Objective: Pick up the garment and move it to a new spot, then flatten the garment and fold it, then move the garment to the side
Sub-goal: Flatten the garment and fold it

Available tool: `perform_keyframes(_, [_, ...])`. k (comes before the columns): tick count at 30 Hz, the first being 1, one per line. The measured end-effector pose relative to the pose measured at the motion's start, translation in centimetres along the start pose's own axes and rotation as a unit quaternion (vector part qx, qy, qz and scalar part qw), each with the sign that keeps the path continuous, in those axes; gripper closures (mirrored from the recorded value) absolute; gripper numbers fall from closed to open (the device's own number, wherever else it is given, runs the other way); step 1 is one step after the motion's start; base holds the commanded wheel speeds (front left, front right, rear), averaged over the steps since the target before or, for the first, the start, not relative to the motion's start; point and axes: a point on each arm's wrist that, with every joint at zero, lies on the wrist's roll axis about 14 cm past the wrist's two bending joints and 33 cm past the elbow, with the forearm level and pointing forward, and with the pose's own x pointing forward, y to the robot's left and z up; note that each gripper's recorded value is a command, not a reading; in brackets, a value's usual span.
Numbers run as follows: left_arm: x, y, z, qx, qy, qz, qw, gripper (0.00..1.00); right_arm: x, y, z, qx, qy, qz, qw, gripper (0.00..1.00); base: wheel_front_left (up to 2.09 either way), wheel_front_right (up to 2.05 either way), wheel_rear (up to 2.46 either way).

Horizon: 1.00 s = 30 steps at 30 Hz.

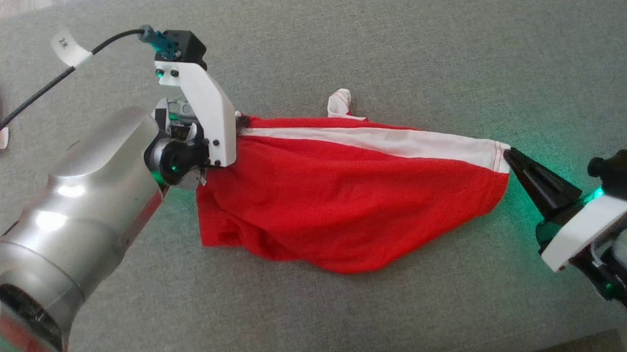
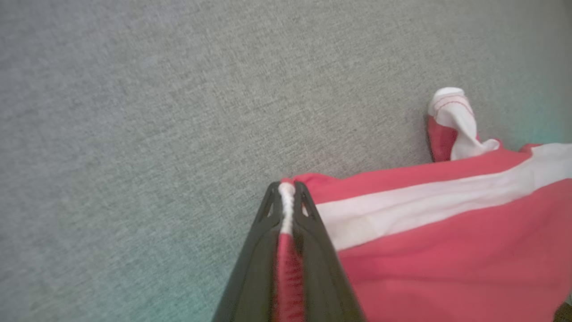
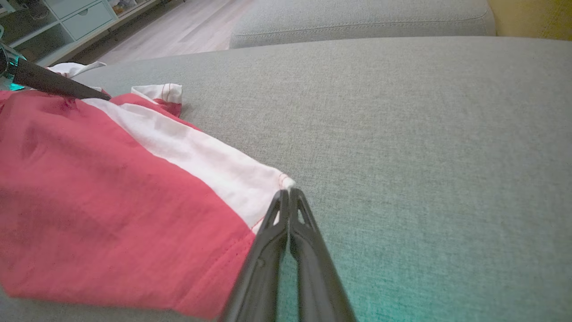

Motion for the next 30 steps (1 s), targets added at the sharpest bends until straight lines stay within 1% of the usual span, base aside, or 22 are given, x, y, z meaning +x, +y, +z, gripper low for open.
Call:
perform_keyframes(3, [-0.6,-0.2,0.5,0.001,-0.017,-0.003,1.0,1.0,0.1,-0.4,1.3,-0.001,-0.02,-0.006,1.0,1.0,0.0,0.0,0.0])
perform_keyframes(6, [-1.7,-0.7,2.9,-0.002,-0.081,-0.013,0.997,1.0,0.2,-0.8,3.6,0.0,-0.054,-0.013,0.998,1.0,0.0,0.0,0.0])
perform_keyframes(8, [-2.8,-1.3,5.1,0.002,-0.132,-0.022,0.991,1.0,0.3,-1.0,5.7,-0.001,-0.085,-0.015,0.996,1.0,0.0,0.0,0.0])
perform_keyframes(11, [-5.4,-2.0,9.7,0.028,-0.228,-0.026,0.973,1.0,0.8,-1.7,10.4,-0.018,-0.142,-0.019,0.989,1.0,0.0,0.0,0.0])
perform_keyframes(13, [-7.9,-2.6,13.4,0.049,-0.301,-0.025,0.952,1.0,1.2,-2.2,14.4,-0.04,-0.187,-0.02,0.981,1.0,0.0,0.0,0.0])
perform_keyframes(16, [-12.0,-3.9,18.8,0.075,-0.41,-0.026,0.909,1.0,1.5,-3.4,21.2,-0.083,-0.254,-0.029,0.963,1.0,0.0,0.0,0.0])
perform_keyframes(18, [-15.0,-5.0,21.9,0.092,-0.48,-0.028,0.872,1.0,1.0,-4.5,25.8,-0.122,-0.296,-0.046,0.946,1.0,0.0,0.0,0.0])
perform_keyframes(20, [-18.0,-6.5,24.1,0.11,-0.539,-0.036,0.834,1.0,0.2,-5.1,30.2,-0.149,-0.34,-0.059,0.927,1.0,0.0,0.0,0.0])
perform_keyframes(21, [-19.2,-7.1,25.0,0.114,-0.561,-0.04,0.819,1.0,-0.3,-5.1,32.1,-0.16,-0.359,-0.062,0.917,1.0,0.0,0.0,0.0])
perform_keyframes(23, [-20.8,-7.9,25.8,0.12,-0.586,-0.048,0.8,1.0,-1.0,-4.9,34.6,-0.185,-0.384,-0.065,0.902,1.0,0.0,0.0,0.0])
perform_keyframes(25, [-21.3,-8.0,25.8,0.116,-0.599,-0.051,0.791,1.0,-1.1,-4.7,35.3,-0.199,-0.388,-0.063,0.898,1.0,0.0,0.0,0.0])
perform_keyframes(26, [-21.2,-7.8,25.5,0.114,-0.6,-0.05,0.791,1.0,-1.0,-4.6,35.1,-0.204,-0.383,-0.06,0.899,1.0,0.0,0.0,0.0])
perform_keyframes(28, [-20.4,-7.6,24.6,0.111,-0.598,-0.054,0.792,1.0,-0.2,-4.3,34.0,-0.215,-0.364,-0.049,0.905,1.0,0.0,0.0,0.0])
perform_keyframes(29, [-19.5,-7.6,23.9,0.109,-0.594,-0.06,0.795,1.0,0.4,-4.1,33.0,-0.213,-0.352,-0.04,0.911,1.0,0.0,0.0,0.0])
perform_keyframes(30, [-18.3,-7.4,22.9,0.107,-0.585,-0.064,0.801,1.0,1.0,-3.9,31.8,-0.206,-0.338,-0.032,0.918,1.0,0.0,0.0,0.0])
